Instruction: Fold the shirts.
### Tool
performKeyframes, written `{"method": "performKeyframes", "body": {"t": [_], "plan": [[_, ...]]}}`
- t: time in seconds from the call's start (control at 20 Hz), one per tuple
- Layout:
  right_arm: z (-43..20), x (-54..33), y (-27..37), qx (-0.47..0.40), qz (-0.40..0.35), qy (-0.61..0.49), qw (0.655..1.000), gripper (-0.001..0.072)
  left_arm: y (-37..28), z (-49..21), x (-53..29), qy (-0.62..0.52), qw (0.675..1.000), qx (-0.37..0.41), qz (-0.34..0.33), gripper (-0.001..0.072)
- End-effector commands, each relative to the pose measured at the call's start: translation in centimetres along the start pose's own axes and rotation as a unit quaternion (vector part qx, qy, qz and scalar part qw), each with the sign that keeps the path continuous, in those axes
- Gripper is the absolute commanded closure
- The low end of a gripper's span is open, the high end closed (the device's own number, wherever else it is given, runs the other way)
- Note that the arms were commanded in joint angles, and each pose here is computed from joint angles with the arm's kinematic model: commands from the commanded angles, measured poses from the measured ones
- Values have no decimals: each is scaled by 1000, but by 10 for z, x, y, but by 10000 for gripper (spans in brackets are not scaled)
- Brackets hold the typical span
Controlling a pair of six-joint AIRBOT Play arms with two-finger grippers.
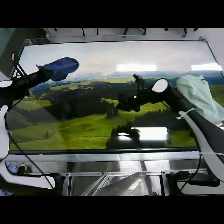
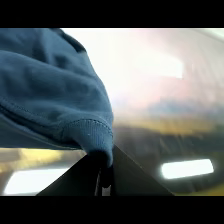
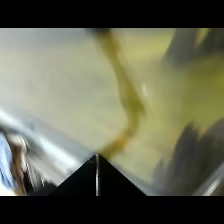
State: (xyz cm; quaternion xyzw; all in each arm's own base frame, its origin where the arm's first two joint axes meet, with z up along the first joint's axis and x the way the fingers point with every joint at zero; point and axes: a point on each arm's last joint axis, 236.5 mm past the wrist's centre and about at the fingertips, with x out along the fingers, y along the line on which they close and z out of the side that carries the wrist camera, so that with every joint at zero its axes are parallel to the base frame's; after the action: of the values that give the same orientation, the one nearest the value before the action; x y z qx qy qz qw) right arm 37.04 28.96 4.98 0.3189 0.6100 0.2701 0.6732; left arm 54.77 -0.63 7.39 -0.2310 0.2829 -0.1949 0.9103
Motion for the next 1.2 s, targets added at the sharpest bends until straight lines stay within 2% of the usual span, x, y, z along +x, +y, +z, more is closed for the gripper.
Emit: {"method": "performKeyframes", "body": {"t": [0.0, 0.2, 0.35, 0.45, 0.55, 0.7, 0.75, 0.8, 0.85, 0.95, 1.05, 1.15], "plan": [[43, -46, -23, 24, 19, -58, 998, 687, -70, -77, -62, 63, 998, -22, 0, 696], [71, -76, -20, 78, 79, -97, 989, 687, -170, -181, -107, 149, 981, -105, -66, 696], [84, -93, -20, 102, 107, -115, 982, 687, -240, -243, -123, 226, 960, -103, -127, 696], [77, -97, -22, 105, 111, -98, 983, 687, -277, -265, -117, 234, 955, -109, -143, 696], [55, -101, -17, 106, 127, -47, 985, 687, -311, -290, -106, 250, 950, -91, -161, 695], [46, -106, -18, 108, 132, -27, 985, 687, -347, -328, -89, 292, 939, -63, -173, 689], [47, -107, -19, 109, 132, -29, 985, 687, -353, -333, -86, 312, 932, -60, -175, 458], [49, -107, -19, 106, 131, -32, 985, 687, -357, -336, -87, 337, 922, -59, -180, 120], [51, -107, -20, 96, 130, -39, 986, 687, -357, -337, -95, 371, 908, -52, -185, 38], [56, -106, -24, 90, 126, -48, 987, 686, -338, -326, -120, 428, 885, -6, -183, 38], [51, -99, -29, 91, 125, -29, 988, 687, -290, -285, -134, 401, 906, 50, -126, 38], [45, -93, -35, 93, 125, -8, 988, 687, -230, -238, -153, 342, 937, 51, -46, 39]]}}
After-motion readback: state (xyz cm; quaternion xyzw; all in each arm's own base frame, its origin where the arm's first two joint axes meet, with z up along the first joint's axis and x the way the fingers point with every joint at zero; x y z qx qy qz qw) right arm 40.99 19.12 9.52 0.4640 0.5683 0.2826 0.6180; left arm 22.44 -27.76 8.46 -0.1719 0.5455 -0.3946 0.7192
